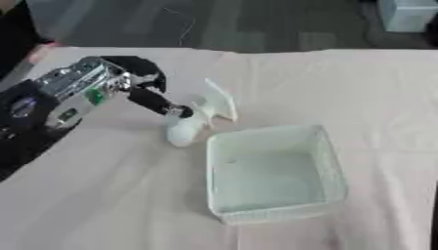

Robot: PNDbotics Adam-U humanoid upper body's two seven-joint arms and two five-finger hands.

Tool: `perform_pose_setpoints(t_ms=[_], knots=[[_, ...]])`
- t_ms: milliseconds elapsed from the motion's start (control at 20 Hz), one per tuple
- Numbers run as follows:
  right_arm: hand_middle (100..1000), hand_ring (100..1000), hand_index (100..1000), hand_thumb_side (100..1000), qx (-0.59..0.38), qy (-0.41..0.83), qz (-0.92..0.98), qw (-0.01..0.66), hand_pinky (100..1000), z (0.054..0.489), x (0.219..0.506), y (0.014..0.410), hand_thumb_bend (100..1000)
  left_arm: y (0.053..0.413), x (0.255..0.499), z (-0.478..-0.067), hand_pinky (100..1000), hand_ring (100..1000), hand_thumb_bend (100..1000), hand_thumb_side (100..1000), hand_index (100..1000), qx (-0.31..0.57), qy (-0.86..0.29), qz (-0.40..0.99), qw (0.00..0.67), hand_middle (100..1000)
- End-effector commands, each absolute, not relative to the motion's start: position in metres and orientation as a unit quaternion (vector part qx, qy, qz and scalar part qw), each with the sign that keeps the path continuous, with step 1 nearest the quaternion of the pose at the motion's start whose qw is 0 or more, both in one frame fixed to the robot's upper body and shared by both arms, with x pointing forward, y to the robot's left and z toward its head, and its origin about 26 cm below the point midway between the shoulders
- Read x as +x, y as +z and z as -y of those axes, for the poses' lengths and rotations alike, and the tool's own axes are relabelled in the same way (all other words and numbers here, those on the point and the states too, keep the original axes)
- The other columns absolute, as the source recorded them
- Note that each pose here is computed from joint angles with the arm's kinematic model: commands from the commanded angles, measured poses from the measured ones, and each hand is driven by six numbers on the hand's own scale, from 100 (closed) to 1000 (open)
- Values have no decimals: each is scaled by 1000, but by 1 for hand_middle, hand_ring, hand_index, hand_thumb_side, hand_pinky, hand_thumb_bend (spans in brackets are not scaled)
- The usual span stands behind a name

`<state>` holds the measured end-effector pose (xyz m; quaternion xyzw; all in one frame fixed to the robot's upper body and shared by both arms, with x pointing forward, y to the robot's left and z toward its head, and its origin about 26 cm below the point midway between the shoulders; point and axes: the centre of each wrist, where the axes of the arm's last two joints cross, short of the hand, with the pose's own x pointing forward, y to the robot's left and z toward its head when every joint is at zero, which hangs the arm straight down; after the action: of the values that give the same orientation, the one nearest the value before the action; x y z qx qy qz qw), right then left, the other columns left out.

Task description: Pick up objects on the table and place them in the box.

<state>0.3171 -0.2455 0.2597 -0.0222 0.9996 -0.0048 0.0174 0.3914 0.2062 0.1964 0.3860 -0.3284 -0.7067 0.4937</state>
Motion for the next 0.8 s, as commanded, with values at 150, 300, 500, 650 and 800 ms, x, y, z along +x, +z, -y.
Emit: perform_pose_setpoints(t_ms=[150, 300, 500, 650, 800], knots=[[569, 557, 662, 1000, -34, -7, -999, 39, 595, 241, 314, 271, 100, 209, 394, -197, 645, 769, 618, 1000, 819, 387, -715, 317, 489, 785], [569, 557, 661, 1000, -35, -7, -999, 39, 596, 240, 314, 271, 100, 208, 393, -191, 648, 772, 619, 1000, 812, 389, -724, 318, 473, 785], [569, 557, 660, 1000, -37, -6, -998, 41, 596, 239, 314, 272, 100, 203, 394, -189, 653, 776, 635, 1000, 801, 401, -732, 308, 456, 785], [568, 557, 660, 1000, -38, -5, -998, 42, 596, 238, 314, 272, 100, 200, 396, -187, 653, 776, 636, 1000, 797, 411, -738, 301, 443, 785], [569, 558, 661, 1000, -38, -1, -998, 43, 595, 238, 314, 273, 100, 202, 395, -184, 648, 768, 587, 1000, 791, 416, -742, 304, 428, 777]])
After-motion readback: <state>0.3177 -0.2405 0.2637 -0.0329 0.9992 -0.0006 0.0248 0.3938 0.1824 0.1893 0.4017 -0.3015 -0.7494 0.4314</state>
